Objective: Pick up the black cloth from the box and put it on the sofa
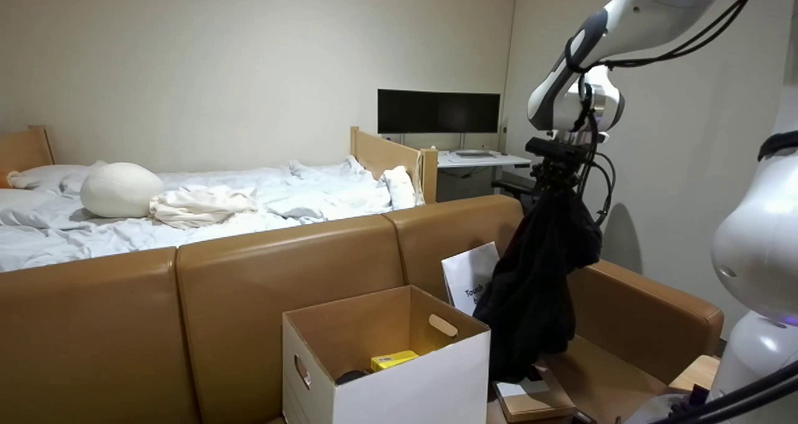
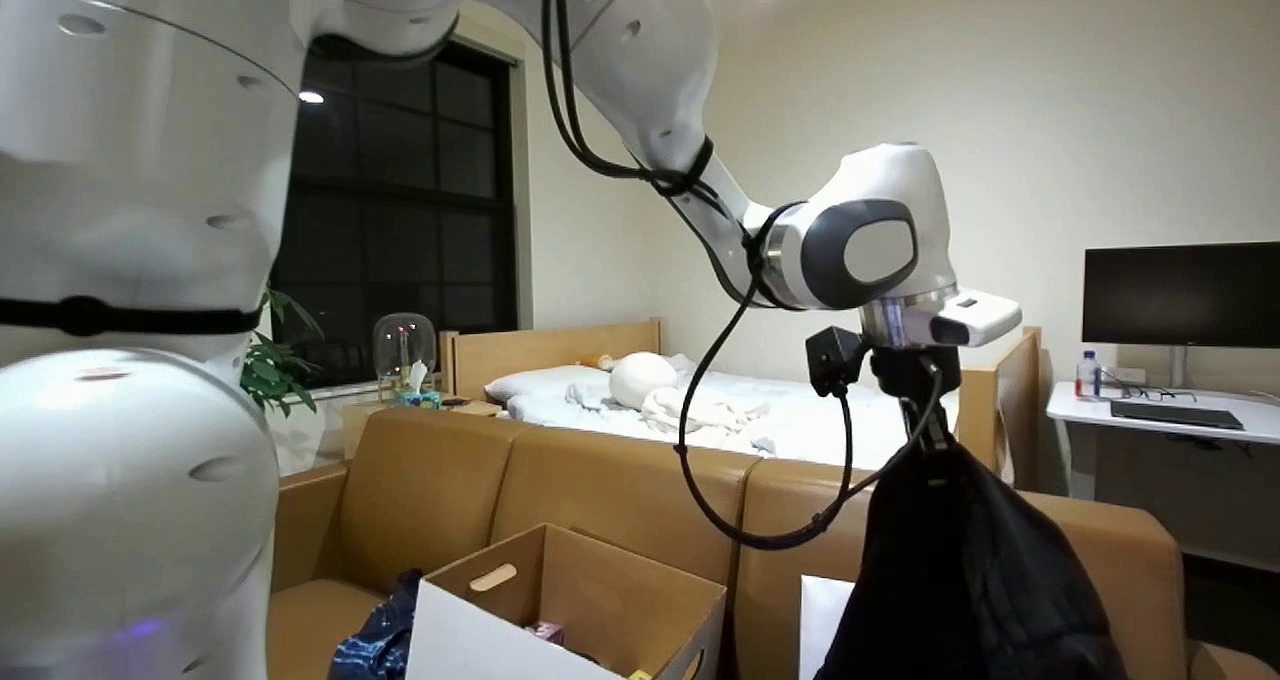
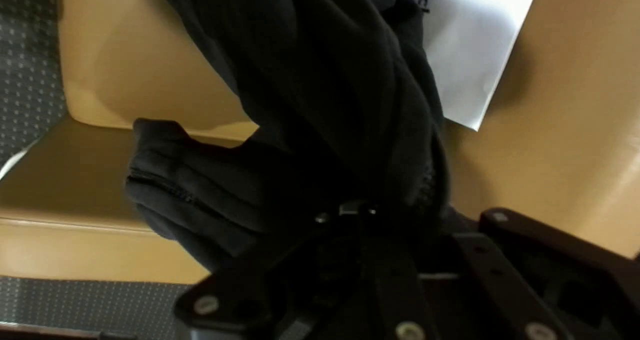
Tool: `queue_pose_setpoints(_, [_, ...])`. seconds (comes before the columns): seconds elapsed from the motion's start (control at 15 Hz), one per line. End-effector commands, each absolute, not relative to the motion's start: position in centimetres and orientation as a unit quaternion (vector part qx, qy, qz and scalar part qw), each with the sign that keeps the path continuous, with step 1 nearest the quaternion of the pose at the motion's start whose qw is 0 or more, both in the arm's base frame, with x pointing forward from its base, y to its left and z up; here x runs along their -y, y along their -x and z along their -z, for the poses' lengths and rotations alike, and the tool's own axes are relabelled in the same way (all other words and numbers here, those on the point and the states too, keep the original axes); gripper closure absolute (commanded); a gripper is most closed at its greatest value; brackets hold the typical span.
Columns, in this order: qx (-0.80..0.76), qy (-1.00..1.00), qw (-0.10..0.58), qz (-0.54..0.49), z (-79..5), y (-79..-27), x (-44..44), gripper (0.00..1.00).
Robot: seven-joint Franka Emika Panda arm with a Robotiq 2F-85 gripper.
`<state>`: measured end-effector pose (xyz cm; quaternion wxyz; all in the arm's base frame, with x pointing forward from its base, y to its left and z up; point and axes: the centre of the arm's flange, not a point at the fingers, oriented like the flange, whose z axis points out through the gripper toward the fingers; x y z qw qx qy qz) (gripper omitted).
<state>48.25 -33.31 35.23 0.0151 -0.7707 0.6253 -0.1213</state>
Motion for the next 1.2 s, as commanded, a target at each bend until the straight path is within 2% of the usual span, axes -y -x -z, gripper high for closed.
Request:
queue_pose_setpoints(0.0, [-0.615, 0.786, 0.0, 0.057, -30.4, -53.3, 35.6, 0.95])
queue_pose_setpoints(0.27, [-0.612, 0.788, -0.066, 0.025, -23.1, -56.0, 37.0, 0.95])
queue_pose_setpoints(0.53, [-0.575, 0.805, -0.144, 0.0, -16.0, -54.2, 37.9, 0.95])
queue_pose_setpoints(0.8, [-0.55, 0.822, -0.143, -0.035, -13.8, -54.5, 38.0, 0.95])
queue_pose_setpoints(1.13, [-0.49, 0.86, -0.092, -0.108, -11.1, -57.0, 34.8, 0.95])
